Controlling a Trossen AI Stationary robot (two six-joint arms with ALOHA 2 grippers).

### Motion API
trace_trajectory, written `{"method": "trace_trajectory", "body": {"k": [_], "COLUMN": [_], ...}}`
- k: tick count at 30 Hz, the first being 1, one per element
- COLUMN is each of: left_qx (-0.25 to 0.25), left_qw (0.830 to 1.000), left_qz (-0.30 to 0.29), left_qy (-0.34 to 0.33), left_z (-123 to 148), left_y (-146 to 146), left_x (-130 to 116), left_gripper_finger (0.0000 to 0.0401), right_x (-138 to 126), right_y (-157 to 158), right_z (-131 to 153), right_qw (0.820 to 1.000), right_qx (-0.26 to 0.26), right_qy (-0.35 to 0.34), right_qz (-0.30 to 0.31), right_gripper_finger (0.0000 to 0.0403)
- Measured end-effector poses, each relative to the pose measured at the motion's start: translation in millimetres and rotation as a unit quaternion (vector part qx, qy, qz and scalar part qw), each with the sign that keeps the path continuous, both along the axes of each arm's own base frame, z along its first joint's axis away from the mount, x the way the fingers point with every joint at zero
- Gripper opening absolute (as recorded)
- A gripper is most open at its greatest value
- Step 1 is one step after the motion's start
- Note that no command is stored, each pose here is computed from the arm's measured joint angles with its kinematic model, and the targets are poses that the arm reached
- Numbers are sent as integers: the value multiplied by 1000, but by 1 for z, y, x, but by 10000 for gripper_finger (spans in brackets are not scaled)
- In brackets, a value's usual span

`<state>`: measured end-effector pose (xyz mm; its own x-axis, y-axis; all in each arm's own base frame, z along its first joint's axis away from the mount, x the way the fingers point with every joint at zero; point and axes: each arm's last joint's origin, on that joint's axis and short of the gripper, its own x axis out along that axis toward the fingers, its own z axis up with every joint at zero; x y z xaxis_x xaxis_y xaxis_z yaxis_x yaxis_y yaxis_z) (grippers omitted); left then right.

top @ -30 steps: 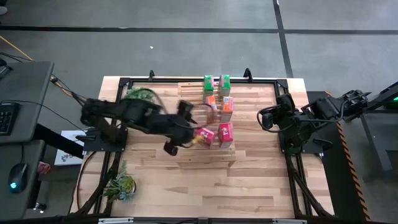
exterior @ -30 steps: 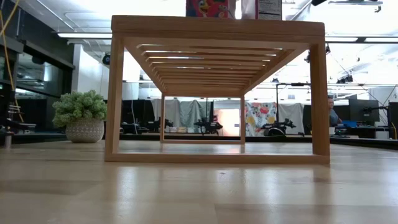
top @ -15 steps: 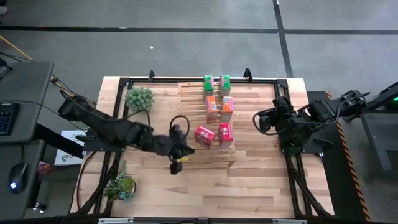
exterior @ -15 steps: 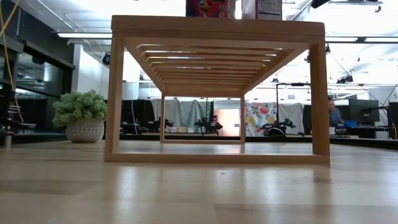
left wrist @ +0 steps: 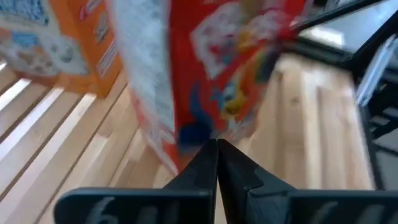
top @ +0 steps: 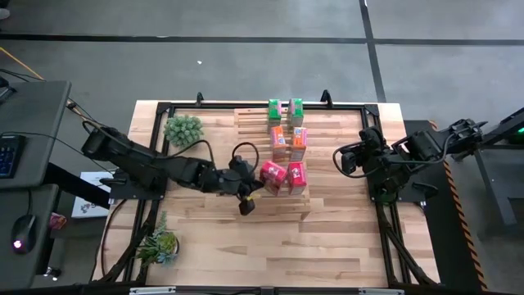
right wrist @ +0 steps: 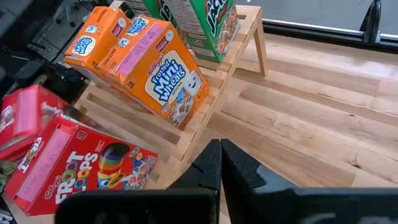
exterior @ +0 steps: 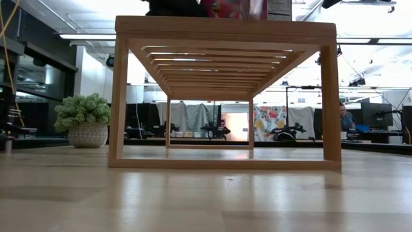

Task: Stack cereal on shelf
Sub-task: Put the red cereal box on the shelf, then return to Home Position

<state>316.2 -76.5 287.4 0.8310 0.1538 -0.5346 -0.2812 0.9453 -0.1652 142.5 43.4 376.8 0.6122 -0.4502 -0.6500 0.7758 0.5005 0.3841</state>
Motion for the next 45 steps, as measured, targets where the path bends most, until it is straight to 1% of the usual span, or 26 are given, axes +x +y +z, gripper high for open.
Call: {"method": "trace_trajectory", "body": {"k": [2, 4, 8, 14, 19, 22, 26, 30, 35, 40, 42, 45], "left_qx": [6, 2, 8, 53, 80, 84, 85, 86, 87, 78, 75, 62], "left_qw": [1000, 1000, 1000, 998, 995, 995, 995, 995, 994, 994, 994, 996], "left_qz": [-1, -5, -12, -37, -43, -41, -35, -53, -54, -65, -64, -56], "left_qy": [11, 5, 15, 21, 31, 31, 29, 22, 23, 37, 45, 36], "left_z": [-2, 0, -1, -1, -4, -3, -3, -1, -1, 4, 9, 26], "left_y": [5, 9, 14, 18, 26, 31, 38, 42, 43, 41, 42, 45], "left_x": [1, 2, 2, 3, 6, 7, 9, 10, 10, 0, -8, -28], "left_gripper_finger": [0, 0, 0, 0, 0, 0, 0, 0, 0, 0, 0, 0], "right_x": [0, 0, 1, 2, 5, 9, 22, 39, 54, 54, 51, 44], "right_y": [0, 0, 0, 1, 4, 7, 15, 24, 31, 32, 30, 26], "right_z": [0, 0, 0, 1, 2, 1, -1, -7, -17, -18, -16, -13], "right_qw": [1000, 1000, 1000, 1000, 999, 998, 994, 991, 988, 987, 988, 989], "right_qx": [0, 0, 2, 14, 34, 51, 70, 67, 57, 54, 50, 44], "right_qy": [0, 0, -4, -13, -17, -12, -3, 11, 38, 48, 47, 43], "right_qz": [0, 0, -1, 3, 15, 37, 78, 118, 136, 142, 139, 134], "right_gripper_finger": [0, 0, 0, 0, 0, 0, 0, 0, 0, 0, 0, 0]}}
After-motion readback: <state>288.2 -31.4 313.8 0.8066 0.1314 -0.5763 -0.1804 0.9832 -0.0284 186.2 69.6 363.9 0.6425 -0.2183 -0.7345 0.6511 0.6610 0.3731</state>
